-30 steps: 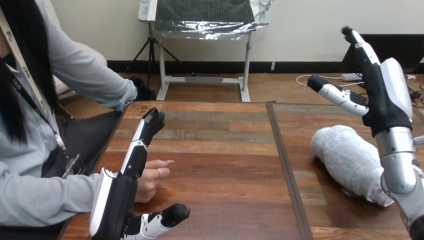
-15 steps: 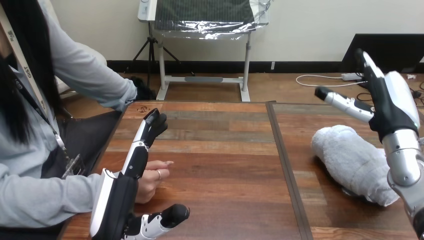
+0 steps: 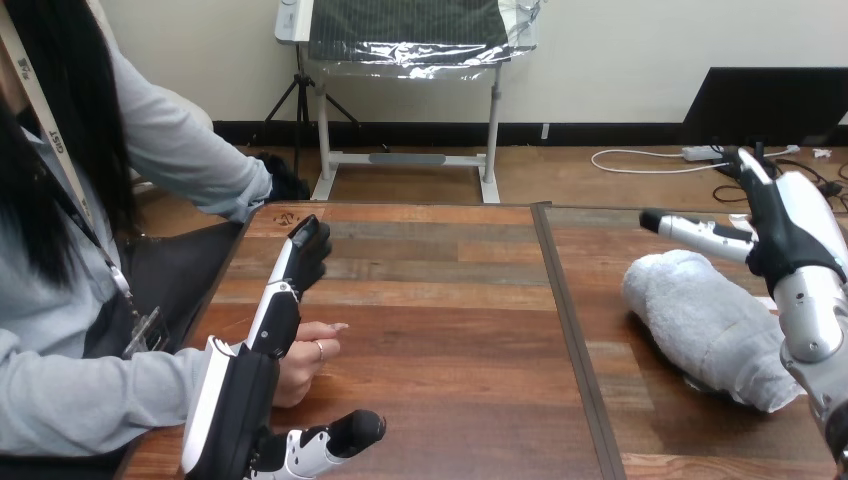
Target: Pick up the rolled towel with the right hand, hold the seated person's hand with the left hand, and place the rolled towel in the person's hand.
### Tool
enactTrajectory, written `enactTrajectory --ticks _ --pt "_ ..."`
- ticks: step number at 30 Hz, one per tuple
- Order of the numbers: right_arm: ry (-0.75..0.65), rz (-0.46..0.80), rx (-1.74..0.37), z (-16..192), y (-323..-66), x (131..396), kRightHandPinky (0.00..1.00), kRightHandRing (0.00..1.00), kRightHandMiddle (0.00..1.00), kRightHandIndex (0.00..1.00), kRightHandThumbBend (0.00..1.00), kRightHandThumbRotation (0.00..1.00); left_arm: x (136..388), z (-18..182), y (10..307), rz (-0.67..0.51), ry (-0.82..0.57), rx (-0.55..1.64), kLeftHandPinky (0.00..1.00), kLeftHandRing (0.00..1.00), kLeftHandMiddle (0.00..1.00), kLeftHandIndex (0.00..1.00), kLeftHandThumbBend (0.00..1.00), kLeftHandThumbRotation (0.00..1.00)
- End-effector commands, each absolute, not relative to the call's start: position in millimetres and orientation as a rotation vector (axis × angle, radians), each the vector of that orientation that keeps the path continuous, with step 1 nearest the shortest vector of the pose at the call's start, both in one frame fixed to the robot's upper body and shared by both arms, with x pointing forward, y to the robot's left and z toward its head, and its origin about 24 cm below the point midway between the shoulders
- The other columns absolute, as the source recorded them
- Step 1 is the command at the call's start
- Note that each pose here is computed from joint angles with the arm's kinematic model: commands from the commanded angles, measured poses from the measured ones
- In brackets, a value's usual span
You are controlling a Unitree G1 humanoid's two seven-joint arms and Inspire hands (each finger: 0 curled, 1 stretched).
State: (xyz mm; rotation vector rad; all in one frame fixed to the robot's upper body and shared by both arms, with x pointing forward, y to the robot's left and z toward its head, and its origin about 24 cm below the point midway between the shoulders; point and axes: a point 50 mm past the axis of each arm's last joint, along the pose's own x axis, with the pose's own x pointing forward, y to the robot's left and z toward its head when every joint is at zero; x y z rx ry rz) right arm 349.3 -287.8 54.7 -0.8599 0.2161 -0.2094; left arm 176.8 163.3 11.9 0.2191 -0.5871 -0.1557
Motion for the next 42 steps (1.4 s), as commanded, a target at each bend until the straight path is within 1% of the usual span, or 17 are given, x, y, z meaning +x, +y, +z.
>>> enactTrajectory --ticks 1,15,24,27,29,33,42 --pt "0.158 -0.246 -0.871 99.5 -281.9 376.2 0.83 0.98 0.95 0.94 1.0 0.57 183.3 28.3 159.9 -0.146 -0.685 0.19 0.88 0.95 0.96 0.98 1.0 0.74" --pt "0.266 -0.218 -0.897 86.6 -282.7 373.2 0.82 0.97 0.94 0.93 1.0 0.54 180.3 29.7 160.3 -0.142 -0.681 0.184 0.84 0.95 0.97 0.98 1.0 0.72" --pt "0.327 -0.189 -0.948 77.5 -281.4 370.7 0.81 0.95 0.93 0.93 1.0 0.54 177.6 30.3 161.0 -0.149 -0.671 0.18 0.85 0.97 0.99 0.99 1.0 0.71" --pt "0.353 -0.177 -0.962 73.9 -280.9 369.7 0.82 0.94 0.94 0.93 1.0 0.53 176.8 30.3 160.8 -0.154 -0.669 0.175 0.85 0.97 0.99 0.99 1.0 0.7" --pt "0.365 -0.17 -0.972 72.0 -280.5 369.1 0.82 0.94 0.94 0.94 0.99 0.54 176.6 30.3 160.9 -0.157 -0.667 0.174 0.88 0.98 0.99 0.99 1.0 0.7" --pt "0.395 -0.152 -1.002 66.7 -279.8 367.2 0.81 0.93 0.93 0.93 0.99 0.54 175.3 30.9 160.6 -0.154 -0.671 0.183 0.89 0.98 0.99 0.99 1.0 0.7" --pt "0.458 -0.107 -1.053 54.8 -277.1 362.8 0.79 0.9 0.92 0.93 1.0 0.59 172.8 32.4 159.3 -0.145 -0.675 0.188 0.94 0.98 0.99 0.99 1.0 0.73"
